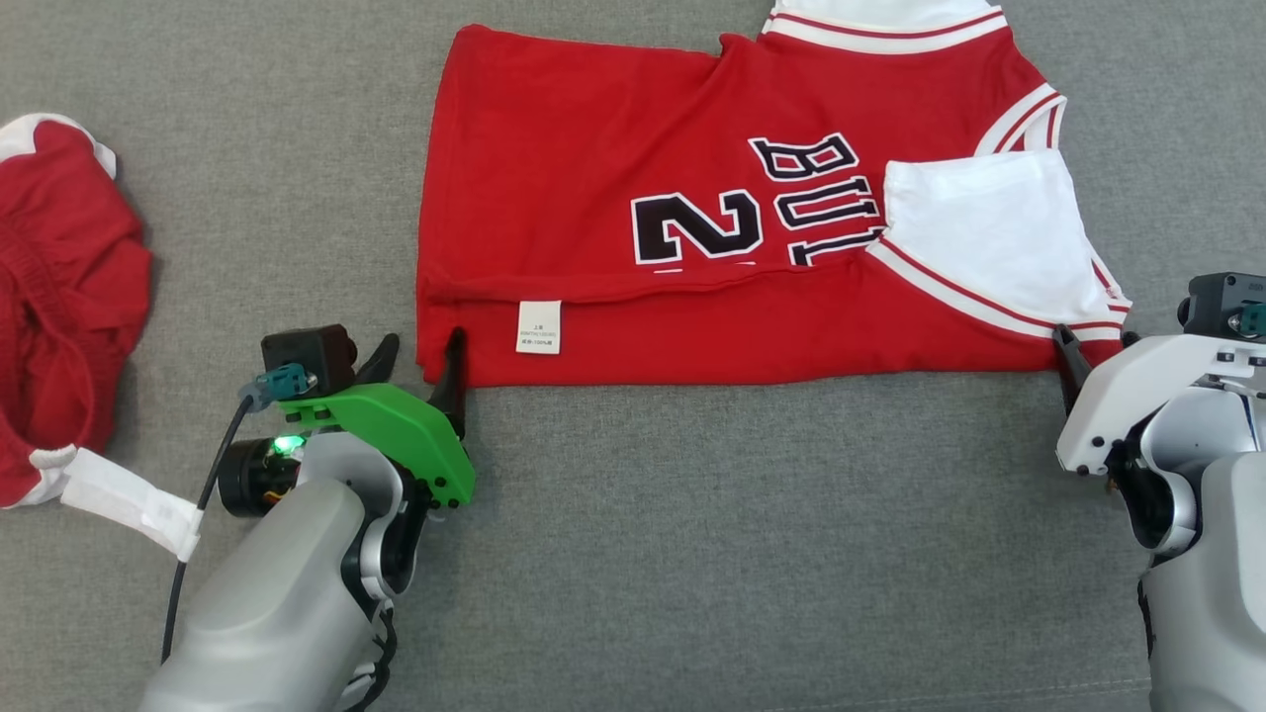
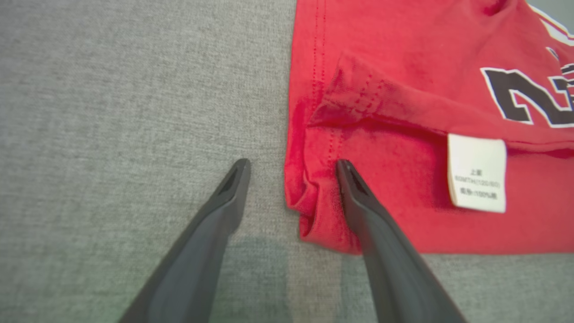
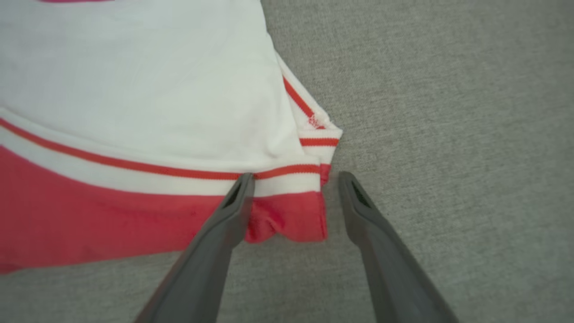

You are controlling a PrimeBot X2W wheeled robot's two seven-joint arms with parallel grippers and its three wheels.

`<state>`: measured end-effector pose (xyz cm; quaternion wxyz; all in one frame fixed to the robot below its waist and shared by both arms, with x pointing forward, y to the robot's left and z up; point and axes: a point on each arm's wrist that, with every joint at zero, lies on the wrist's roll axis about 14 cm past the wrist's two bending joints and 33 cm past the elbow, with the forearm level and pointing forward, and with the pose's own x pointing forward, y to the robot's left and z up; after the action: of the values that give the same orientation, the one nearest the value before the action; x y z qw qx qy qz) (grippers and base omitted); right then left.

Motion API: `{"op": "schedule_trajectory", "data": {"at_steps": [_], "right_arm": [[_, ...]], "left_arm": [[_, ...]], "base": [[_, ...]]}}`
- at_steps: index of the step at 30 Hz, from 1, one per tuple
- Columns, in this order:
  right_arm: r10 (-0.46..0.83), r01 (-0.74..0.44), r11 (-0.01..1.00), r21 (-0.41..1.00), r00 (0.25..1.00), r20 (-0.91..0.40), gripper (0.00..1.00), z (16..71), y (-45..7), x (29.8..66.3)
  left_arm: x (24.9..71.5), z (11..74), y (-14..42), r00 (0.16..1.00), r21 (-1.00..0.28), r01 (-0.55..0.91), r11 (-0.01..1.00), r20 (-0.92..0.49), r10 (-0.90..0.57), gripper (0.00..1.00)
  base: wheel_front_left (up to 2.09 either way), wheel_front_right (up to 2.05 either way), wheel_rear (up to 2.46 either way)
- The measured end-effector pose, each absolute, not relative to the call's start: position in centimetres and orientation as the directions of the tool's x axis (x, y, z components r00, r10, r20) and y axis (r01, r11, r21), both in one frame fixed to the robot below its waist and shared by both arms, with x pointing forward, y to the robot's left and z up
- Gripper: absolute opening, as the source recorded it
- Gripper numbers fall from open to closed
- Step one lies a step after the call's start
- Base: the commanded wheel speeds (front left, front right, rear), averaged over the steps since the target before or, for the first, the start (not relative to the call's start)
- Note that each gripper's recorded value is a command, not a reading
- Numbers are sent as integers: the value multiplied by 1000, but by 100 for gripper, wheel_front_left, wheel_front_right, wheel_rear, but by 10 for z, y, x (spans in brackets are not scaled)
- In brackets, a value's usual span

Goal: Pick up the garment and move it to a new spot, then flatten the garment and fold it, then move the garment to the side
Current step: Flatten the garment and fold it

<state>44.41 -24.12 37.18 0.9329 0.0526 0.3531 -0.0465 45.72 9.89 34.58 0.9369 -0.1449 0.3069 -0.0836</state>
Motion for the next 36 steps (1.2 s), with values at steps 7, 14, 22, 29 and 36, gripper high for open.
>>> {"op": "schedule_trajectory", "data": {"at_steps": [7,14,22,29,36], "right_arm": [[-35,117,989,90,780,-624,0,386,-240,447],[-73,142,987,78,819,-569,0,415,-255,429],[-91,178,980,88,800,-593,0,426,-262,384],[-101,206,974,93,766,-635,100,415,-263,364],[-113,183,981,60,798,-593,100,427,-262,383]], "left_arm": [[450,349,92,772,-371,74,926,-567,-288,0],[420,357,88,762,-424,70,903,-561,-323,0],[376,374,89,743,-466,65,882,-568,-355,0],[353,379,89,731,-482,28,876,-588,-347,100],[359,381,96,744,-452,24,892,-588,-317,100]], "base": [[0,0,0],[0,0,0],[0,0,0],[0,0,0],[0,0,0]]}}
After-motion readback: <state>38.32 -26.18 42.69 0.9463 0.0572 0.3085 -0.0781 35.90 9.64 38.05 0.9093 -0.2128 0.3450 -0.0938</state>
